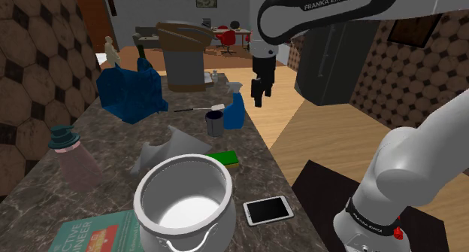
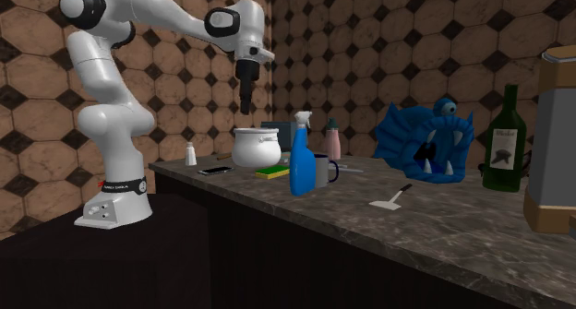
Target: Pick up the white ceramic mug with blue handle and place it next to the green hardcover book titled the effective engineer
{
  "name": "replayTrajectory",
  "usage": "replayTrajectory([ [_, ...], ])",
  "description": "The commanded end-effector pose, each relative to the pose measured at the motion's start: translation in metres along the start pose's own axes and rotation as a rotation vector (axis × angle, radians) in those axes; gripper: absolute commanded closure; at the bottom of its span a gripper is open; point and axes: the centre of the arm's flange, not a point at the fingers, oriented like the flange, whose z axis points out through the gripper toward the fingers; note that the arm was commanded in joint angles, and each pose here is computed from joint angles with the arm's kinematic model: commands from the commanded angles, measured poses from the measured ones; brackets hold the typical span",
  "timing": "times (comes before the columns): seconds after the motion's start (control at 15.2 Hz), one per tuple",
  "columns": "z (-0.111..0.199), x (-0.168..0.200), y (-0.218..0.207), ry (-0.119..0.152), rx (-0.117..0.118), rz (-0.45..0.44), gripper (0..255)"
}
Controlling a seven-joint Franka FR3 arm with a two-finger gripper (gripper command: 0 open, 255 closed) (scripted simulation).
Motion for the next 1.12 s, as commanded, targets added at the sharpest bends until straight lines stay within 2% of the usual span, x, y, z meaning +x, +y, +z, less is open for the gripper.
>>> replayTrajectory([
  [0.0, 0.012, 0.026, 0.007, 0.001, 0.003, -0.006, 0],
  [1.06, 0.086, 0.218, 0.052, 0.007, 0.025, -0.048, 0],
])
